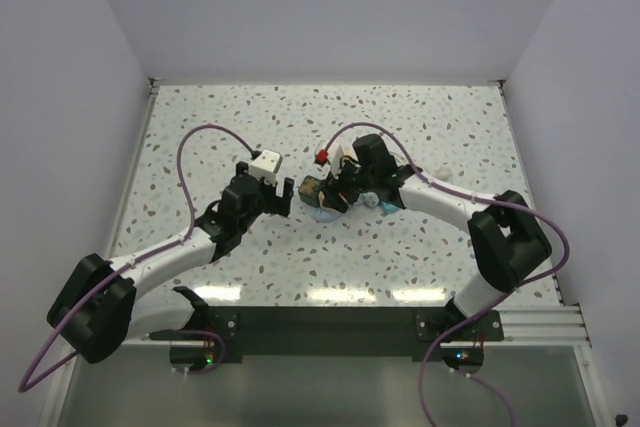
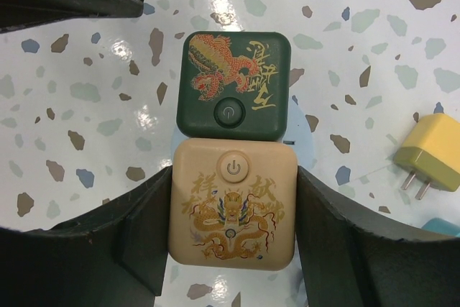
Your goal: Insert the plug
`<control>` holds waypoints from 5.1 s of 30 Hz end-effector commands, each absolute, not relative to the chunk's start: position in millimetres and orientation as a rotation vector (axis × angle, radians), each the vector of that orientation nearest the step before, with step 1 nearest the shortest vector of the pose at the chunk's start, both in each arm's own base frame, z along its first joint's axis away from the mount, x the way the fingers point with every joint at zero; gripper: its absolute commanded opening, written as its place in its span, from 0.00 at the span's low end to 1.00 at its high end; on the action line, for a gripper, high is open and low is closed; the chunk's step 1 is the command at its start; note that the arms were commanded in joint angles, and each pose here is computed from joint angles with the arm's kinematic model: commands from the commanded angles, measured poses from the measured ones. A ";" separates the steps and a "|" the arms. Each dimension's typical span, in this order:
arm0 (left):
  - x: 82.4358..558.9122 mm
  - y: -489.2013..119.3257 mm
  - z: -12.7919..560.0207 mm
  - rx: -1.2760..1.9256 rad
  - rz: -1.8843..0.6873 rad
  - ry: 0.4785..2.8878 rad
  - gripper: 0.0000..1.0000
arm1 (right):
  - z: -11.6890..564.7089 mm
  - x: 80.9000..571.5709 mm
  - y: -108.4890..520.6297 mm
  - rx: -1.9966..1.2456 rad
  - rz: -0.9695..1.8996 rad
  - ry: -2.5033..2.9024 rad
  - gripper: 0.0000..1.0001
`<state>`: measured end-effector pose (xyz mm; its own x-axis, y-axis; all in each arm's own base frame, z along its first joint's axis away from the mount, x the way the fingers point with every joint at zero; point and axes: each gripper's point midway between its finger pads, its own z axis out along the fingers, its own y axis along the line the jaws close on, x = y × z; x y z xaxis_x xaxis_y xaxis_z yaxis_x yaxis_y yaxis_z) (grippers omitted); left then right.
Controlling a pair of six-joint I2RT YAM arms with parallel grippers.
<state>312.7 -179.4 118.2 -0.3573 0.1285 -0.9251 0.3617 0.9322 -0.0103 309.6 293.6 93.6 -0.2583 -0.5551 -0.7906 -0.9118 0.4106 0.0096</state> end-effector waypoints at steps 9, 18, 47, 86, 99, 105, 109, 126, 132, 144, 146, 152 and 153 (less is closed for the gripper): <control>327.4 -152.2 160.7 0.169 -0.241 1.853 0.92 | 85.5 301.8 320.7 -1.170 0.727 1.935 0.00; 327.5 -151.6 158.0 0.170 -0.241 1.863 0.92 | 81.4 298.1 327.5 -1.131 0.716 1.926 0.00; 321.4 -135.3 173.3 0.123 -0.222 1.816 0.92 | 8.7 264.2 319.8 -1.070 0.686 2.041 0.00; 326.7 -144.9 168.7 0.154 -0.277 1.819 0.92 | -94.3 179.6 263.0 -1.021 0.488 2.256 0.00; 324.8 -147.9 174.2 0.162 -0.305 1.801 0.92 | -94.3 185.9 280.3 -0.996 0.485 2.247 0.00; 323.5 -148.3 182.2 0.141 -0.327 1.780 0.92 | -79.0 217.3 309.6 -0.945 0.452 2.201 0.00; 321.2 -143.8 194.0 0.105 -0.332 1.747 0.93 | -59.2 243.3 340.0 -0.921 0.452 2.139 0.00; 316.2 -135.8 211.4 0.065 -0.329 1.713 0.95 | 47.9 277.0 397.0 -0.927 0.567 1.913 0.65; 316.0 -135.5 214.8 0.062 -0.329 1.710 0.95 | 92.8 282.9 408.7 -0.900 0.622 1.809 0.86; 323.6 -138.7 231.5 0.075 -0.322 1.685 0.95 | 159.5 313.7 332.3 -0.738 0.495 1.726 0.99; 325.3 -139.5 230.1 0.079 -0.317 1.692 0.95 | 153.9 327.5 314.6 -0.687 0.516 1.794 0.99; 327.9 -143.4 224.9 0.100 -0.316 1.714 0.95 | 142.3 399.9 269.8 -0.572 0.418 2.000 0.99; 328.0 -143.4 225.3 0.101 -0.316 1.712 0.95 | 135.5 405.4 267.7 -0.571 0.411 2.030 0.99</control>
